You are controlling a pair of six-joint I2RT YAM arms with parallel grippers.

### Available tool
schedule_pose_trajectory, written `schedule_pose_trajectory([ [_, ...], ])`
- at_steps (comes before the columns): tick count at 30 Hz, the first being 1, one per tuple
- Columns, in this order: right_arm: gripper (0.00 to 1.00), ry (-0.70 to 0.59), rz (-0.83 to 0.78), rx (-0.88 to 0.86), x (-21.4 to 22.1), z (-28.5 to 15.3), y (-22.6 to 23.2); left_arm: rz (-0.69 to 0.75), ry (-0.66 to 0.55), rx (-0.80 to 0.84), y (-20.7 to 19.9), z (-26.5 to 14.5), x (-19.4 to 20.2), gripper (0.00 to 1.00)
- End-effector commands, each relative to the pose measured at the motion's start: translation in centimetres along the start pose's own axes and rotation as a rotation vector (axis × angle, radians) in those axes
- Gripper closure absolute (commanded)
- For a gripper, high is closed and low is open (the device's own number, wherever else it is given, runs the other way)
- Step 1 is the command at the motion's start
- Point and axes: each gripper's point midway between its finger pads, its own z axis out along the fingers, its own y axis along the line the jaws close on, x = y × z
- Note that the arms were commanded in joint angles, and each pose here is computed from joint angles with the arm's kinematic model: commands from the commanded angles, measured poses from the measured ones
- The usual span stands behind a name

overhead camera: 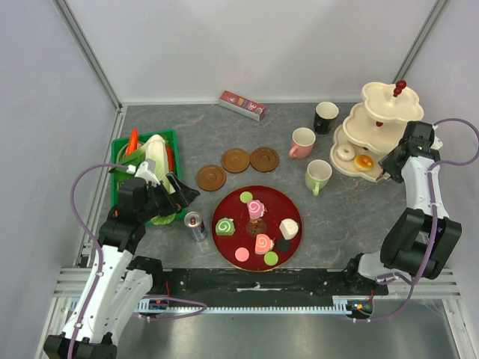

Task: Serve the afternoon tea

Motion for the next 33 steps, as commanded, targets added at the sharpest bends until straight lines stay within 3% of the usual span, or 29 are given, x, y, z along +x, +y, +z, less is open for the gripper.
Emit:
schedule_pose_trajectory([
  [1, 0.57, -0.092, 0.026, -0.082, -2.7, 0.3, 1.9, 0.004, -0.014, 0.047, -1.2, -0.2, -0.5, 0.01],
  [16, 0.53, -0.066, 0.020, -0.137, -1.6, 2.8, 3.2, 0.001, -0.016, 0.038, -1.0, -0.1, -0.5, 0.01],
  [23, 0.39, -0.053, 0.022, -0.130, -1.2, 3.1, 3.0, 0.003, -0.018, 0.040, -1.0, -0.2, -0.6, 0.01],
  [33, 0.34, -0.062, 0.030, -0.132, -1.1, 1.3, 2.5, 0.001, -0.014, 0.043, -1.0, -0.2, -0.5, 0.01],
])
